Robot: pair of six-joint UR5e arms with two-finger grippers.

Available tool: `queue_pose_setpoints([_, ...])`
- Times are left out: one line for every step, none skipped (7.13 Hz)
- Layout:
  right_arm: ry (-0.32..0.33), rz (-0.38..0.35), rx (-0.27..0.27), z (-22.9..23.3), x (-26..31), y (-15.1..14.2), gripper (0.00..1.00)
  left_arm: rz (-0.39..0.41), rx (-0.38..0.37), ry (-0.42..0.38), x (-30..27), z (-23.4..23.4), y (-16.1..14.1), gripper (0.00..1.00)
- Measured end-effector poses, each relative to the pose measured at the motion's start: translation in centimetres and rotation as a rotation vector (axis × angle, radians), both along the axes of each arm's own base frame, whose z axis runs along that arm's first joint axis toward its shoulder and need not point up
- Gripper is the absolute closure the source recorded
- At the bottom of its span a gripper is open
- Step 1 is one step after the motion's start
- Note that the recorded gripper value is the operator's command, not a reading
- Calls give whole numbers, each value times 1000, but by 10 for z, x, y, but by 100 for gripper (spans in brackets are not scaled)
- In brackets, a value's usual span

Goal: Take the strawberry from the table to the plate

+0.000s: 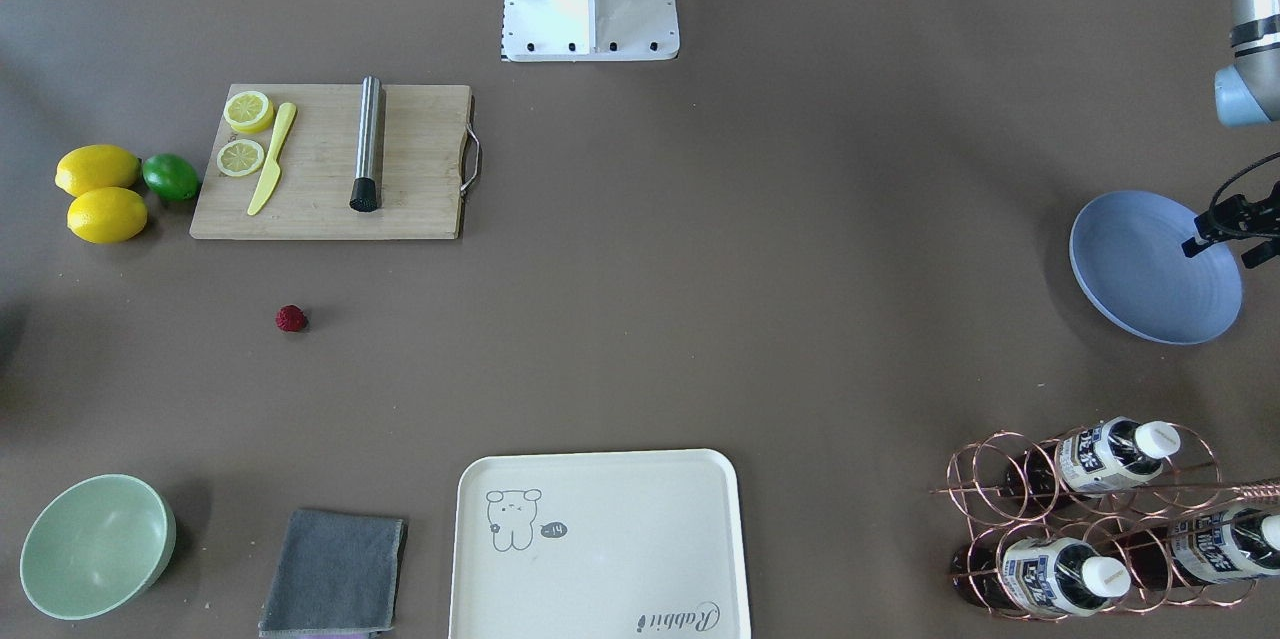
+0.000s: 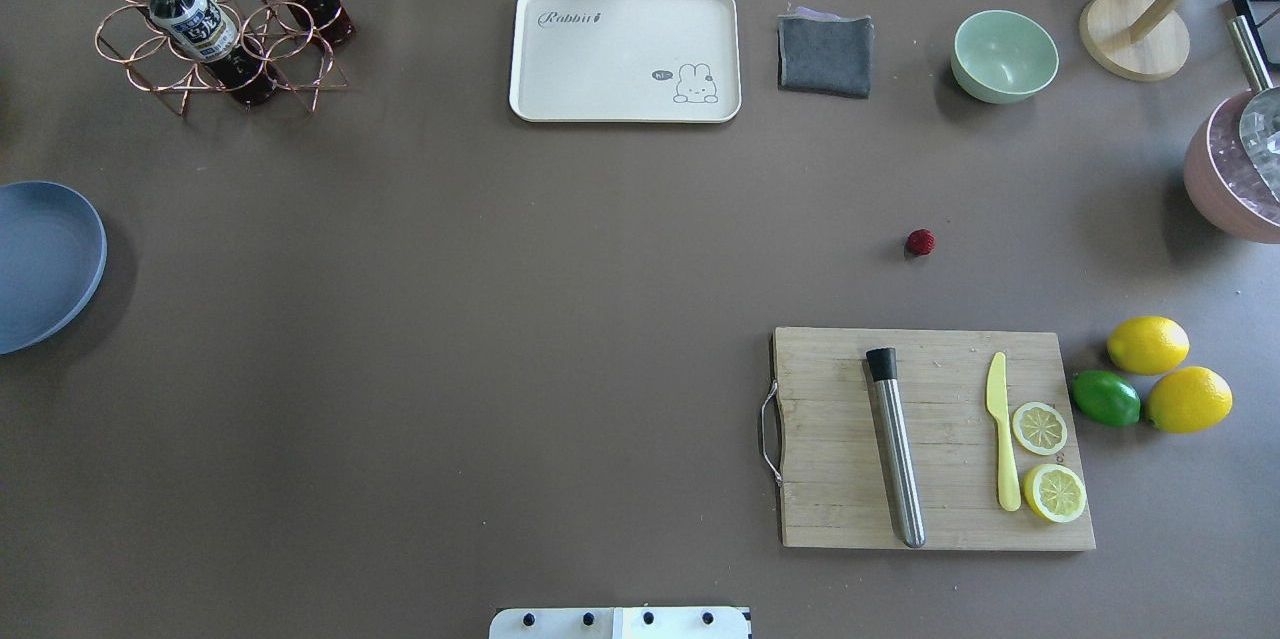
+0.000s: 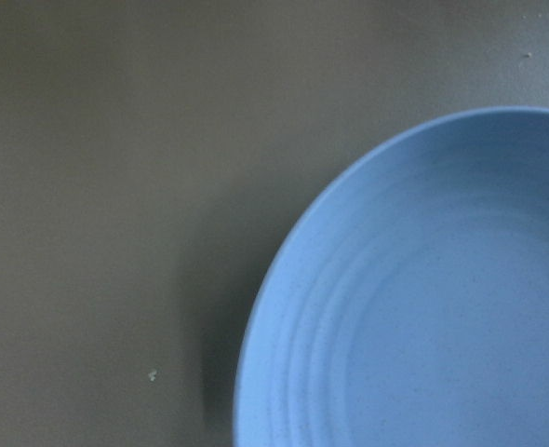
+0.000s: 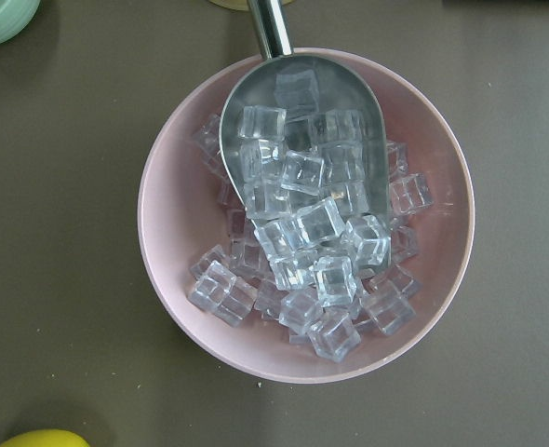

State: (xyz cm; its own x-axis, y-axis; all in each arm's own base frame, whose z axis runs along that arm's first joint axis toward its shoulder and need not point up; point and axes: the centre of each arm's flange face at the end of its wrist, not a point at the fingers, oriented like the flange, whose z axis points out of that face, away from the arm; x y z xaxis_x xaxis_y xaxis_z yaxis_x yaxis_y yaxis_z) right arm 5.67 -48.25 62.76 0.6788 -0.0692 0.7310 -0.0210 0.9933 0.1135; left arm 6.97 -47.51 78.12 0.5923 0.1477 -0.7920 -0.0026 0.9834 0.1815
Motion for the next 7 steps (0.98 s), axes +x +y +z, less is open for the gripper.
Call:
queue_pose_setpoints([0, 1, 2, -2, 0, 0, 0, 1, -4, -1, 0, 2, 1, 59])
queue_pose_setpoints([-1, 3, 1, -3, 0, 0, 0, 1, -10, -3, 0, 5, 2, 92])
queue_pose_setpoints([-1, 5, 0, -3, 0, -1, 0, 1, -15, -4, 0, 7, 3, 100])
queue_pose_setpoints([-2, 6, -1, -3, 0, -1, 0, 1, -17, -5, -1, 8, 4, 100])
queue_pose_setpoints([-2, 6, -2, -3, -1, -1, 0, 1, -16, -4, -1, 8, 4, 100])
queue_pose_setpoints([-2, 6, -3, -3, -1, -1, 0, -2, -20, 2, -1, 6, 3, 100])
queue_pose_setpoints([-2, 6, -4, -2, -1, -1, 0, -17, -37, 28, -2, -3, -4, 100])
